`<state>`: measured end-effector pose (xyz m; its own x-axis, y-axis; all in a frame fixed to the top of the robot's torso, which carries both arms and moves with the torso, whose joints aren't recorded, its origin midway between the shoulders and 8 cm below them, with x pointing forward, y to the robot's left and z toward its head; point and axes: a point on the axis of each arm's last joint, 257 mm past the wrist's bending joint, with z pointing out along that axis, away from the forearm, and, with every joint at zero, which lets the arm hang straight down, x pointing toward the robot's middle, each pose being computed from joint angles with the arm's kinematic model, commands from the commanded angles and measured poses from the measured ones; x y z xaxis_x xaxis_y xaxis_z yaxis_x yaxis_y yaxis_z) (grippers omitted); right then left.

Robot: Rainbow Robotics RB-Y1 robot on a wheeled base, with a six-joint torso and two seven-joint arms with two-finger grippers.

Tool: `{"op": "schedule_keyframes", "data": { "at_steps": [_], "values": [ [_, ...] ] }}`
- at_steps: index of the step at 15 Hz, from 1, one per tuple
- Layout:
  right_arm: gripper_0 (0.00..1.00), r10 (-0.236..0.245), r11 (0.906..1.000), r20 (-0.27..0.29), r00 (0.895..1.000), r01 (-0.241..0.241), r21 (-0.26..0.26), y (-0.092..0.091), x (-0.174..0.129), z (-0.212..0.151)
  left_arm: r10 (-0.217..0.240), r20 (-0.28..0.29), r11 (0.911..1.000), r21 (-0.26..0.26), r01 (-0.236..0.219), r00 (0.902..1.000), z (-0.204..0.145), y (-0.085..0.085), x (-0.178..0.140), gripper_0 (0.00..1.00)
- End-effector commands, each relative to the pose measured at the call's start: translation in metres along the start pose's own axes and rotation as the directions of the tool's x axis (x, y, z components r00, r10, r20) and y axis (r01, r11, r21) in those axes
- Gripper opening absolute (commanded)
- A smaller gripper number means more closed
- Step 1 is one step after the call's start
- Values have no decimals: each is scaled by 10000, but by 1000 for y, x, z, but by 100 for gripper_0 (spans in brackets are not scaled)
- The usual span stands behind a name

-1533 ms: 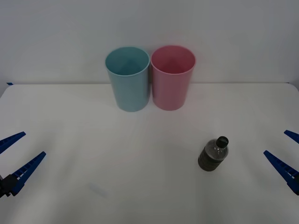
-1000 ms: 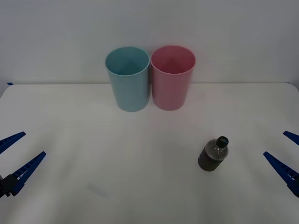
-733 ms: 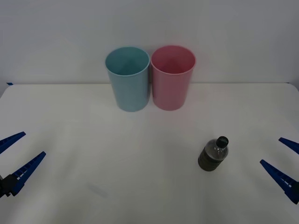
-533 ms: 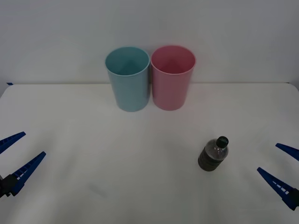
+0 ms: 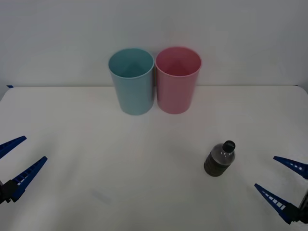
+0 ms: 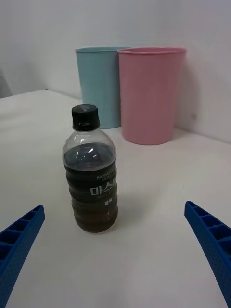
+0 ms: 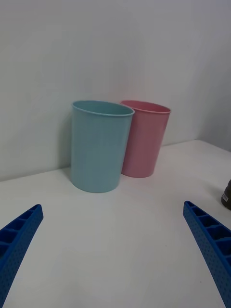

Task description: Grasp the object on the table and drop it into the matching bin: aluminum can to the light blue bin, PET bottle to the pink bin.

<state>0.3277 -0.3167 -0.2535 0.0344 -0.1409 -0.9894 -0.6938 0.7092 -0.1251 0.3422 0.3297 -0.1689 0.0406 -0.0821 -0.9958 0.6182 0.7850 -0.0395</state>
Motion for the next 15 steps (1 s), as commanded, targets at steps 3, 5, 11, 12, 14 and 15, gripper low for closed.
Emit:
{"op": "schedule_keyframes", "data": {
  "at_steps": [3,5,11,12,14,15],
  "values": [
    [100,-254,9995,-99,9996,252,-184,7,20,25,0,0,10000,0,0,10000,0,0,0,100],
    [100,-132,9994,-123,9998,128,-320,13,25,34,0,0,10000,0,0,10000,0,0,0,100],
    [100,14,9994,143,9999,-10,-337,19,36,75,0,0,10000,0,0,10000,0,0,0,100],
    [100,4,9995,173,9999,1,-316,20,38,83,0,0,10000,0,0,10000,0,0,0,100],
    [100,18,9996,142,9999,-14,-276,24,41,94,0,0,10000,0,0,10000,0,0,0,100],
    [100,63,9996,142,9999,-59,-286,28,43,100,0,0,10000,0,0,10000,0,0,0,100]
  ]
}}
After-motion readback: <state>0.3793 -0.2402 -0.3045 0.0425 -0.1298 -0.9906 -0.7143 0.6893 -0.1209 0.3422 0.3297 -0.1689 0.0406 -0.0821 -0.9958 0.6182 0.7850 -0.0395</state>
